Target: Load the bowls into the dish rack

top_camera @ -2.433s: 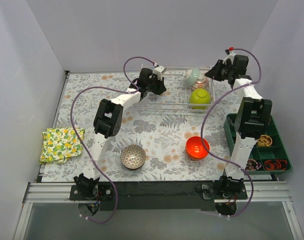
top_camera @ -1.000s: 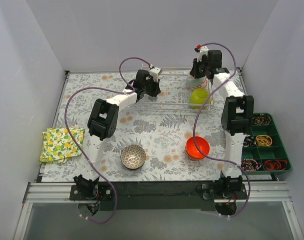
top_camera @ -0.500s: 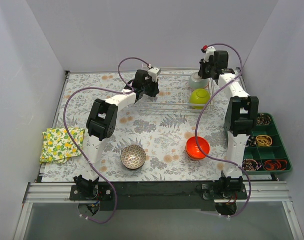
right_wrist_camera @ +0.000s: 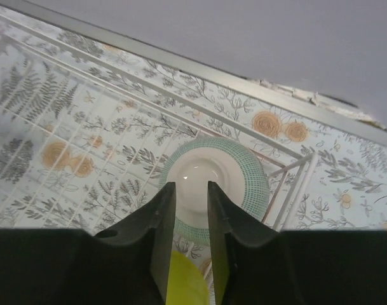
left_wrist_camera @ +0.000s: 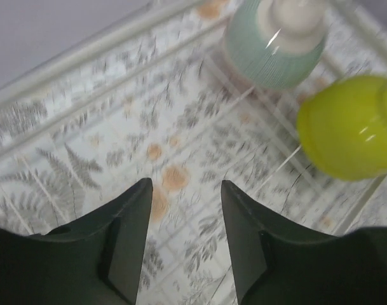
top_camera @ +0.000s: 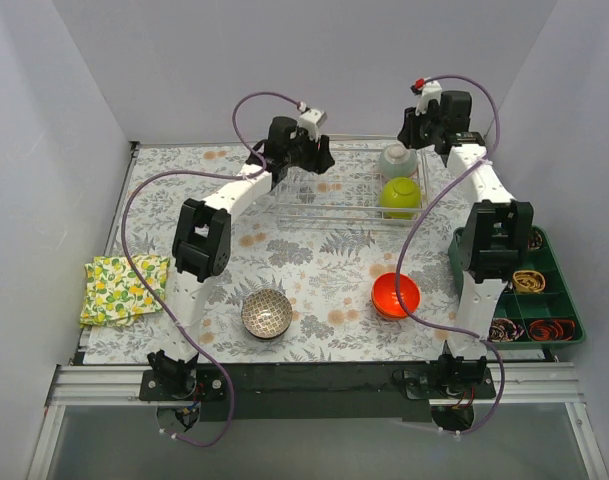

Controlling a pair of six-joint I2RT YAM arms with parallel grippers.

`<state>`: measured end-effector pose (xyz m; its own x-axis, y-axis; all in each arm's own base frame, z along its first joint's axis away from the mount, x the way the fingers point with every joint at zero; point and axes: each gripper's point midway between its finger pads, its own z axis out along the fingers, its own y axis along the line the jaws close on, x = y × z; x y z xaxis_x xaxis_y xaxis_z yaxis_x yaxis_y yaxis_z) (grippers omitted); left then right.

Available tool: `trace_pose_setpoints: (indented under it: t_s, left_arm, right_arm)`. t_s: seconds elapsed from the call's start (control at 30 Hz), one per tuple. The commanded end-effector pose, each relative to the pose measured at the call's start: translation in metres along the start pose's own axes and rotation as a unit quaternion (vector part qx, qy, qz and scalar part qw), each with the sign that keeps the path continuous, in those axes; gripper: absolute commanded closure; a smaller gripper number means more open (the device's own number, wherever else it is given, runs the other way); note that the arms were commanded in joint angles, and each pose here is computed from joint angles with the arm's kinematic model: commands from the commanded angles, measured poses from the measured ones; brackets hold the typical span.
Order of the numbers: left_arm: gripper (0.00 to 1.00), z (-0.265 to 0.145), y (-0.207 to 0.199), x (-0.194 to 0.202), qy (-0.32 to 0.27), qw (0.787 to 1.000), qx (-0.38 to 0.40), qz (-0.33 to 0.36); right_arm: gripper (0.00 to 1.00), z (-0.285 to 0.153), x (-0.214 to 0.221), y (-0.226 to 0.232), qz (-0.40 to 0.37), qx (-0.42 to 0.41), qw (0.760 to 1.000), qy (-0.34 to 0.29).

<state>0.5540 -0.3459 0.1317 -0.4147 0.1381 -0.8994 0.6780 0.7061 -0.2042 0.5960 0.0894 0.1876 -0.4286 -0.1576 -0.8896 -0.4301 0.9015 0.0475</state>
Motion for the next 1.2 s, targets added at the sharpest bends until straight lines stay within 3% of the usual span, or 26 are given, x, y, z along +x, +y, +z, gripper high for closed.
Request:
trace_pose_setpoints:
  t_s: [0.0, 0.07, 0.17, 0.2, 0.27, 0.3, 0.33, 0.37, 0.4, 0.43, 0.47, 0.5, 0.53, 0.63, 0.73, 0.9, 1.07, 1.17]
  left_arm:
    - [0.49, -0.081, -0.057, -0.175, -0.165, 0.982, 0.061, 0.067]
    - [0.42, -0.095, -0.061, -0.192, -0.179, 0.979, 0.052, 0.082]
    - [0.31, -0.125, -0.054, -0.203, -0.183, 0.977, 0.004, 0.109]
    - [0.25, -0.135, -0.049, -0.191, -0.169, 0.979, -0.016, 0.110]
    - [0.20, -0.148, -0.034, -0.174, -0.151, 0.979, -0.055, 0.124]
    - [0.19, -0.148, -0.018, -0.145, -0.119, 0.982, -0.085, 0.118]
    - [0.17, -0.167, -0.017, -0.147, -0.122, 0.980, -0.099, 0.122]
    - [0.17, -0.176, -0.003, -0.139, -0.113, 0.979, -0.120, 0.120]
    - [0.17, -0.185, 0.004, -0.131, -0.102, 0.978, -0.138, 0.115]
    - [0.16, -0.196, 0.009, -0.117, -0.088, 0.979, -0.150, 0.110]
    - [0.16, -0.208, 0.022, -0.112, -0.083, 0.977, -0.170, 0.103]
    - [0.16, -0.215, 0.027, -0.100, -0.069, 0.977, -0.180, 0.097]
    - [0.16, -0.220, 0.037, -0.080, -0.049, 0.975, -0.198, 0.085]
    - [0.15, -0.255, 0.042, -0.070, -0.051, 0.971, -0.221, 0.070]
    - [0.15, -0.278, 0.034, -0.045, -0.040, 0.972, -0.215, 0.082]
    - [0.14, -0.307, 0.028, -0.014, -0.026, 0.972, -0.220, 0.083]
    - [0.14, -0.319, 0.026, -0.006, -0.020, 0.972, -0.220, 0.084]
    - [0.14, -0.325, 0.029, -0.009, -0.024, 0.972, -0.222, 0.077]
  right_arm:
    - [0.59, -0.084, -0.104, 0.036, -0.067, -0.024, 0.989, -0.126]
    - [0.52, -0.094, -0.088, 0.045, -0.067, -0.032, 0.990, -0.118]
    - [0.51, -0.127, -0.072, 0.077, -0.110, -0.071, 0.988, -0.087]
    - [0.51, -0.141, -0.041, 0.089, -0.122, -0.089, 0.988, -0.032]
    - [0.51, -0.168, -0.018, 0.118, -0.157, -0.121, 0.980, 0.006]
    - [0.51, -0.174, 0.011, 0.123, -0.198, -0.136, 0.970, 0.039]
    - [0.51, -0.189, 0.040, 0.140, -0.215, -0.161, 0.959, 0.084]
    - [0.50, -0.209, 0.048, 0.148, -0.246, -0.166, 0.951, 0.090]
    - [0.50, -0.219, 0.062, 0.153, -0.280, -0.179, 0.937, 0.107]
    - [0.50, -0.237, 0.097, 0.161, -0.321, -0.213, 0.909, 0.160]
    - [0.50, -0.255, 0.103, 0.165, -0.349, -0.224, 0.895, 0.163]
    - [0.50, -0.268, 0.116, 0.169, -0.365, -0.244, 0.881, 0.179]
    - [0.49, -0.288, 0.140, 0.176, -0.389, -0.289, 0.850, 0.207]
    - [0.49, -0.320, 0.180, 0.185, -0.413, -0.339, 0.808, 0.247]
    - [0.46, -0.334, 0.196, 0.188, -0.454, -0.341, 0.786, 0.246]
    - [0.46, -0.348, 0.251, 0.183, -0.544, -0.381, 0.704, 0.252]
    - [0.47, -0.349, 0.273, 0.197, -0.525, -0.424, 0.694, 0.250]
    - [0.48, -0.338, 0.276, 0.194, -0.522, -0.408, 0.704, 0.254]
